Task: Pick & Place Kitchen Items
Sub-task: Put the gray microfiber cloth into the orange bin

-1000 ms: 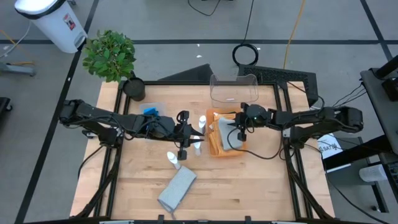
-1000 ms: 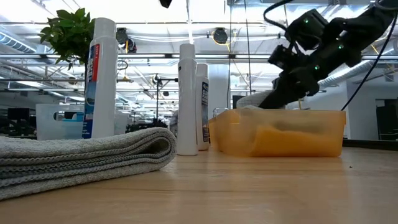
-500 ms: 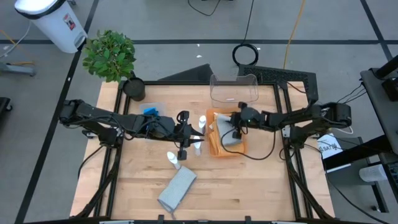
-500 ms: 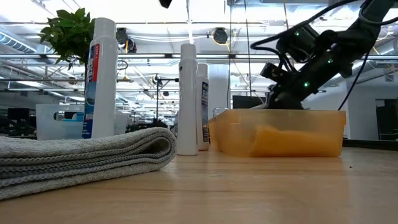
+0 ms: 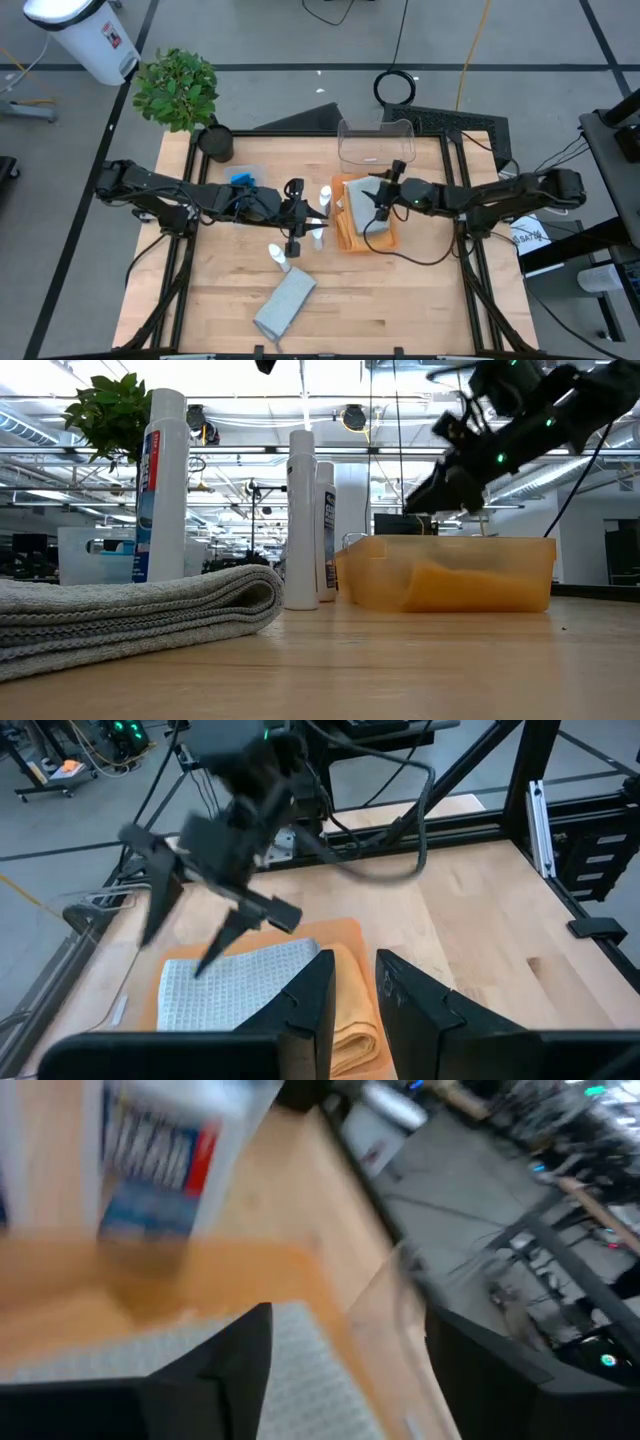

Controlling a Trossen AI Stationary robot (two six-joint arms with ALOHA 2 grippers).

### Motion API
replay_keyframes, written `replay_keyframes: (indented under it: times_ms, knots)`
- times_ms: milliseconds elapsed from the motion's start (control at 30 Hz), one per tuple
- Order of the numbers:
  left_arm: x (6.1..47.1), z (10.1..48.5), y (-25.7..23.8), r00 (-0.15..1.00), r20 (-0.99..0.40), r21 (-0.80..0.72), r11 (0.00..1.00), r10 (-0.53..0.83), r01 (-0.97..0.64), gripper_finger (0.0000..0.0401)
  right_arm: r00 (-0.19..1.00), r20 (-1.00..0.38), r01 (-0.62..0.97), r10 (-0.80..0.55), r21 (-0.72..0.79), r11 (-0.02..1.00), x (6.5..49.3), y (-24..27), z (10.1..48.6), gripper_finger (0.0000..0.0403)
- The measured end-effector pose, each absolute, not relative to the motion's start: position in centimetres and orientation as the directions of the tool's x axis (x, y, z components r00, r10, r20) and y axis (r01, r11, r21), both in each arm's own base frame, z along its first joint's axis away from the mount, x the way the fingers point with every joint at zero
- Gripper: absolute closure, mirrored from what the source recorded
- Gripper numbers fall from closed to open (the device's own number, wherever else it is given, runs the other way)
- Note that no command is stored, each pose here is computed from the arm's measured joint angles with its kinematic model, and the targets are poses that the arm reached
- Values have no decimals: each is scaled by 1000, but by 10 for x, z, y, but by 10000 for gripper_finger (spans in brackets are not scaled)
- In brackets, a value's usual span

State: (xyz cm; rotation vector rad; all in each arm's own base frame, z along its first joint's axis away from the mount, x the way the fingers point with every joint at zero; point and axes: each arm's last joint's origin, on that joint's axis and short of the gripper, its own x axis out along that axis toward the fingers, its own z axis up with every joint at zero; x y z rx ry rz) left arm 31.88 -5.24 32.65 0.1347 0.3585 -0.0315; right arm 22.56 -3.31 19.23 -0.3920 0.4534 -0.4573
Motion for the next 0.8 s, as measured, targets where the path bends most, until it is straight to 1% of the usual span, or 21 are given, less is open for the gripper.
replay_keyframes:
  times_ms: [133,233,333,400,500,533,567,700,800]
  knots:
    - [319,326,-52,936,-351,125,991,-7,54,324,825,-274,395,-494,-345,851,220,-29,205,164]
    - [319,327,-52,936,-351,125,991,-7,54,325,823,-286,426,-491,-262,866,218,-29,205,185]
    - [319,327,-52,937,-350,124,991,-7,54,325,837,-333,388,-434,-198,900,219,-28,200,233]
    - [319,327,-52,937,-349,121,991,-7,53,324,857,-367,334,-363,-142,932,221,-27,195,277]
    - [319,327,-52,939,-344,122,991,-7,53,325,863,-418,272,-285,-92,958,225,-28,190,358]
    - [319,327,-52,939,-344,123,991,-7,53,324,862,-432,254,-267,-88,963,227,-28,191,380]
    - [319,327,-52,939,-344,123,991,-7,53,325,857,-448,243,-256,-88,966,229,-29,190,391]
    - [319,327,-52,940,-342,124,991,-8,53,325,817,-509,276,-270,-65,959,236,-37,178,389]
    - [319,327,-53,940,-342,124,991,-8,53,324,774,-565,299,-287,-73,951,239,-45,164,400]
